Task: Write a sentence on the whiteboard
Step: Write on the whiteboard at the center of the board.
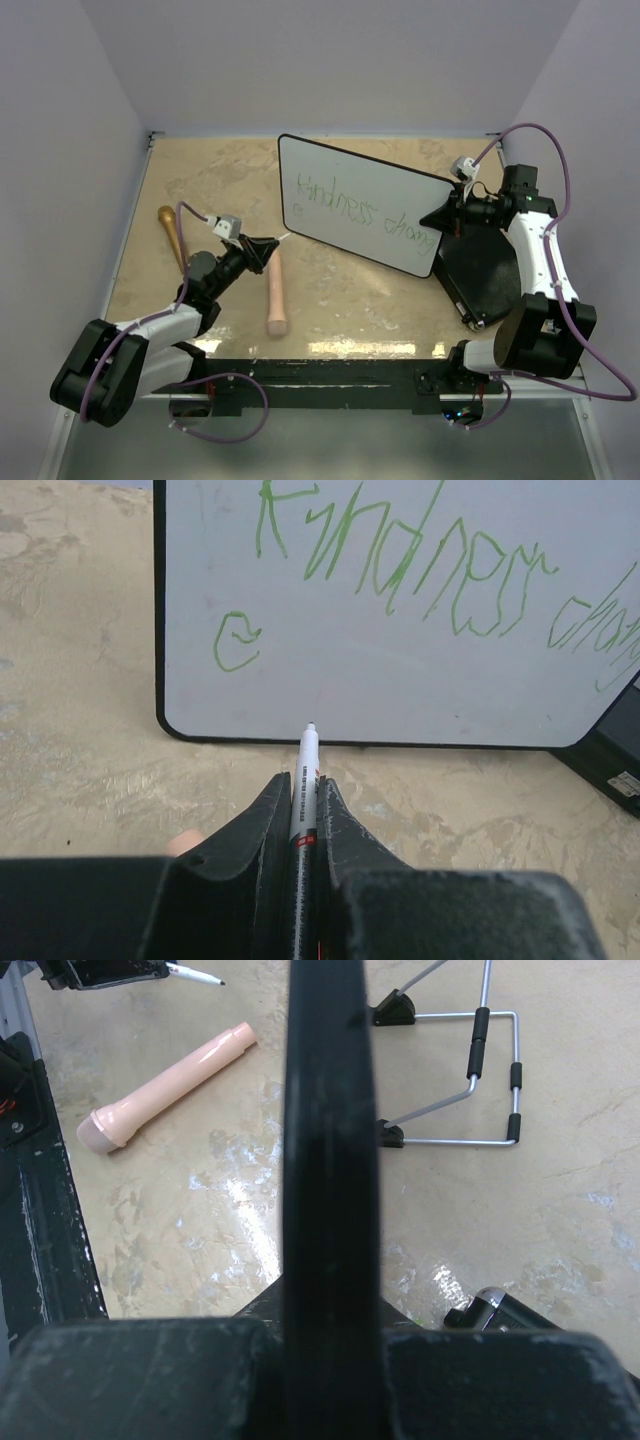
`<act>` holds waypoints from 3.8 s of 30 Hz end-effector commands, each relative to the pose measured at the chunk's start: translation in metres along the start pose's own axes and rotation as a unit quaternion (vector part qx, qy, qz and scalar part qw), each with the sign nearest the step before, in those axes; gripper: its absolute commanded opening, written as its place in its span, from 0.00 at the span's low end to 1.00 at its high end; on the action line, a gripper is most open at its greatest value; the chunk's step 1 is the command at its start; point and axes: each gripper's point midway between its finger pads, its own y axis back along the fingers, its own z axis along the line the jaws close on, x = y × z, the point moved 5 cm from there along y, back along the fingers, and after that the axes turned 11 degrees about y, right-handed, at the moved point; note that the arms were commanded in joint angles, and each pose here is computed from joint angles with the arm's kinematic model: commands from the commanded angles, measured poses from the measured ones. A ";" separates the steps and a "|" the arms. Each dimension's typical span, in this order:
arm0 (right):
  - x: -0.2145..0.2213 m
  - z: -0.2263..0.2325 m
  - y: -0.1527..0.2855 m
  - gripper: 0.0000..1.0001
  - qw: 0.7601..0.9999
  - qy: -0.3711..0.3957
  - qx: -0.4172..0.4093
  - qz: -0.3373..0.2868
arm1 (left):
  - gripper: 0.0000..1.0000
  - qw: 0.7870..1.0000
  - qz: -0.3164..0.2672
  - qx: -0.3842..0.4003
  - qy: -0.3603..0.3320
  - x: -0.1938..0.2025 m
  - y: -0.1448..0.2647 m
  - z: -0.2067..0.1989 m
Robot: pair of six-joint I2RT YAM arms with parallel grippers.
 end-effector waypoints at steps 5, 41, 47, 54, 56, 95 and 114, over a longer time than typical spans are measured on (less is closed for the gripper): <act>0.004 -0.005 0.001 0.00 0.999 0.022 0.016 0.020 | 0.00 0.999 0.037 0.008 -0.013 0.002 -0.011 -0.007; 0.005 -0.006 -0.001 0.00 0.999 0.021 0.013 0.022 | 0.00 0.996 0.064 0.022 -0.050 0.027 -0.013 -0.028; 0.005 -0.005 0.000 0.00 0.999 0.021 0.014 0.021 | 0.00 0.997 0.055 0.017 -0.056 0.024 -0.012 -0.026; 0.005 -0.005 -0.001 0.00 0.999 0.021 0.013 0.022 | 0.00 0.997 0.044 0.006 -0.059 0.022 -0.009 -0.022; 0.006 -0.005 0.000 0.00 0.999 0.020 0.013 0.022 | 0.00 0.998 0.040 0.000 -0.055 0.020 -0.009 -0.018; 0.008 -0.006 -0.002 0.00 0.999 0.019 0.010 0.024 | 0.00 0.999 0.011 0.018 -0.027 -0.012 -0.078 0.001; 0.009 -0.007 -0.002 0.00 0.999 0.018 0.010 0.025 | 0.00 0.999 0.010 0.017 -0.036 -0.009 -0.066 -0.001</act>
